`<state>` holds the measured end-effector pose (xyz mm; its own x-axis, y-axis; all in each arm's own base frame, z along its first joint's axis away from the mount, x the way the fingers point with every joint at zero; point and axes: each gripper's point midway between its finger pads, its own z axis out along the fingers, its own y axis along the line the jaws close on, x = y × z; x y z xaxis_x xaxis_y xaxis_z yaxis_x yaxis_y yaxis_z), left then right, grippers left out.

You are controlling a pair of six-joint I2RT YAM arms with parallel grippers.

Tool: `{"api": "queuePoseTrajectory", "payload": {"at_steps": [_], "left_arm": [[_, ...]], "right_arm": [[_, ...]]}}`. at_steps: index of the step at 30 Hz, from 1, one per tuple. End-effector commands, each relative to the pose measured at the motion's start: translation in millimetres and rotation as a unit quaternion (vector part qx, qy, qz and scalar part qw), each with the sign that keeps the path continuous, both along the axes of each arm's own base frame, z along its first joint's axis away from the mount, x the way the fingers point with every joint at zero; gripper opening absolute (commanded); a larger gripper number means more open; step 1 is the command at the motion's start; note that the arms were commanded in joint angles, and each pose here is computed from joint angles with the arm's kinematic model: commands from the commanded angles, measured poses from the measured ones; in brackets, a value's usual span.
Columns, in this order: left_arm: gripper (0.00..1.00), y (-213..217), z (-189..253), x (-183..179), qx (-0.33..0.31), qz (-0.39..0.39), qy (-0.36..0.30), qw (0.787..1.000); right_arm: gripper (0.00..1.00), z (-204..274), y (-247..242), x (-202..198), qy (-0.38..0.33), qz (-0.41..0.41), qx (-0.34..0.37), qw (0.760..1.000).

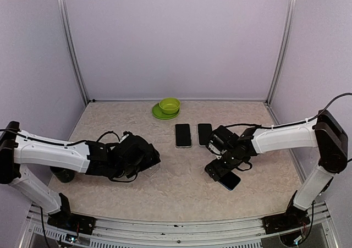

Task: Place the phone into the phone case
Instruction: Move the phone case to the center of the board, then pick up the phone at the center of the board.

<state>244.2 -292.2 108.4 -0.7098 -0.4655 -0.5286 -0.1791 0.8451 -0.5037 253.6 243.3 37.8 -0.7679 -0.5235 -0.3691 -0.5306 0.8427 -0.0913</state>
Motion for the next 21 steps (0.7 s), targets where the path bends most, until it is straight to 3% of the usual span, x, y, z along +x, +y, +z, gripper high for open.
{"api": "queuePoseTrajectory", "payload": {"at_steps": [1, 8, 21], "left_arm": [[0.99, 14, 14, -4, -0.011, -0.023, -0.047, 0.999], [0.99, 33, 39, -11, -0.032, -0.029, -0.082, 0.996], [0.99, 22, 56, -16, -0.063, -0.077, -0.107, 0.989]], "right_arm": [[1.00, -8, 5, 3, 0.007, 0.008, 0.010, 1.000], [1.00, -17, 7, 7, 0.016, 0.005, 0.018, 1.000], [0.96, -30, 5, 4, 0.039, 0.008, 0.026, 0.999]]}}
